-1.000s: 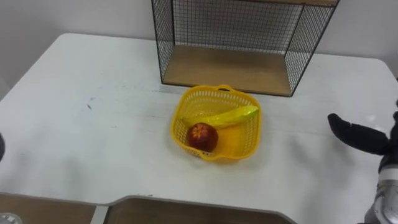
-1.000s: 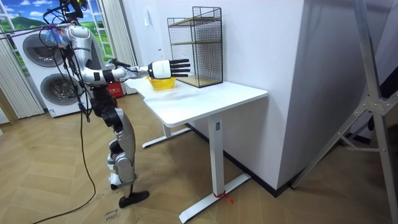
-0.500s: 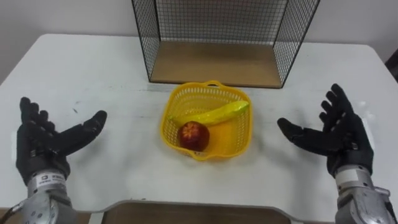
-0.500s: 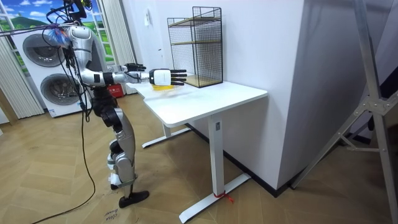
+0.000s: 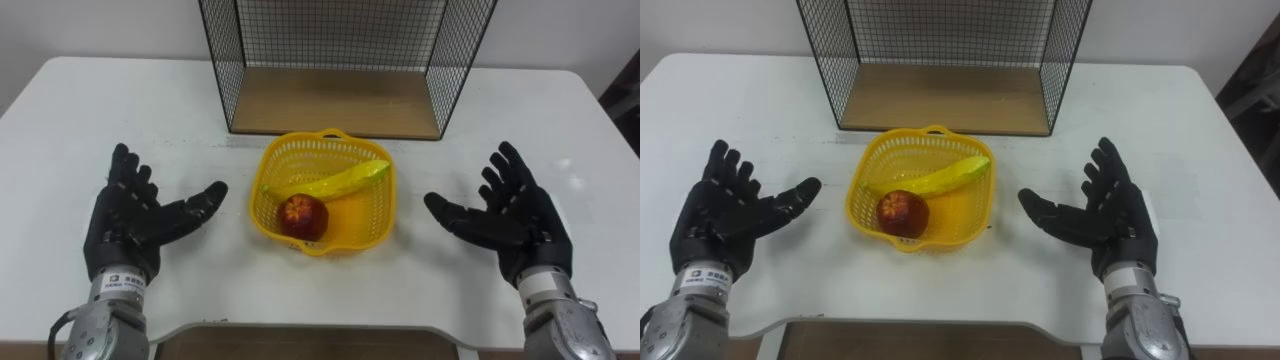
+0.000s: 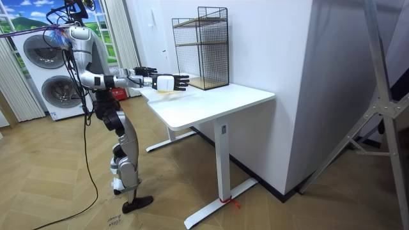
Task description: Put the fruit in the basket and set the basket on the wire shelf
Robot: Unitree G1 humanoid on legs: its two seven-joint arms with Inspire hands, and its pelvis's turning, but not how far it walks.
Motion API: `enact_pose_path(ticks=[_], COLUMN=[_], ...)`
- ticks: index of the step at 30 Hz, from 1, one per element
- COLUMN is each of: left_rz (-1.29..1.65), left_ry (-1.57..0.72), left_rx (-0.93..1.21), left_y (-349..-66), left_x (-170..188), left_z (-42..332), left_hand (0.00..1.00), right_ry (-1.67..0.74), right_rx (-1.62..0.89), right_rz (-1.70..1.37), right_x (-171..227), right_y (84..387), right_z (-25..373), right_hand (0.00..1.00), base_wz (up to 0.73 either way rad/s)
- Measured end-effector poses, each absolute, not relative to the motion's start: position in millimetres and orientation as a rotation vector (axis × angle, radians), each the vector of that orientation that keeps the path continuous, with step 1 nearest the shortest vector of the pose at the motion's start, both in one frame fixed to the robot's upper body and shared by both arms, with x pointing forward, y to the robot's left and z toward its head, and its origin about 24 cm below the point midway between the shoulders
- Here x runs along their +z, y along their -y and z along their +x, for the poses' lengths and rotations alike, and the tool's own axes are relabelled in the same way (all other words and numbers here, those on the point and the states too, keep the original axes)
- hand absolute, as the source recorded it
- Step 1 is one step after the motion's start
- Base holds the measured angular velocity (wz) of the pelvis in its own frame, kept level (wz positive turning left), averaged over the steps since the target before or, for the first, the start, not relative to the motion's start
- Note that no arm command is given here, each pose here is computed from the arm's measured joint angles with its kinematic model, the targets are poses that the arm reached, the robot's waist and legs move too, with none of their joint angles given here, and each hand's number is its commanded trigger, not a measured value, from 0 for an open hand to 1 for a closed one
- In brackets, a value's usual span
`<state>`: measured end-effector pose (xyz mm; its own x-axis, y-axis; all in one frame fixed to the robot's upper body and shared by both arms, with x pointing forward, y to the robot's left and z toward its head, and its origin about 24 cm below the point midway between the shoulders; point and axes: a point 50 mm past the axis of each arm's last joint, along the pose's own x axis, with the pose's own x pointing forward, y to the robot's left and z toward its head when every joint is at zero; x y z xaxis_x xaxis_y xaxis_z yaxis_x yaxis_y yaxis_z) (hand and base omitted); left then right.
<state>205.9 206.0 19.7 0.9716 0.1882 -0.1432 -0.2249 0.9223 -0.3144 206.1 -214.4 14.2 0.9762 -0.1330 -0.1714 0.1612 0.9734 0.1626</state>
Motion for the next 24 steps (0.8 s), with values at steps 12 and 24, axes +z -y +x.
enact_pose_path(ticks=[12,24], left_rz=[-0.359,-0.377], left_ry=[-0.159,-0.226], left_rx=[0.113,0.064], left_y=[-190,-182], left_x=[9,-8], left_z=[205,202], left_hand=[0.00,0.00], right_ry=[-0.168,-0.173], right_rx=[-0.041,0.026], right_rz=[0.201,0.291], right_x=[11,7], right_y=[196,187], right_z=[213,212], right_hand=[0.00,0.00], base_wz=[0.00,0.00])
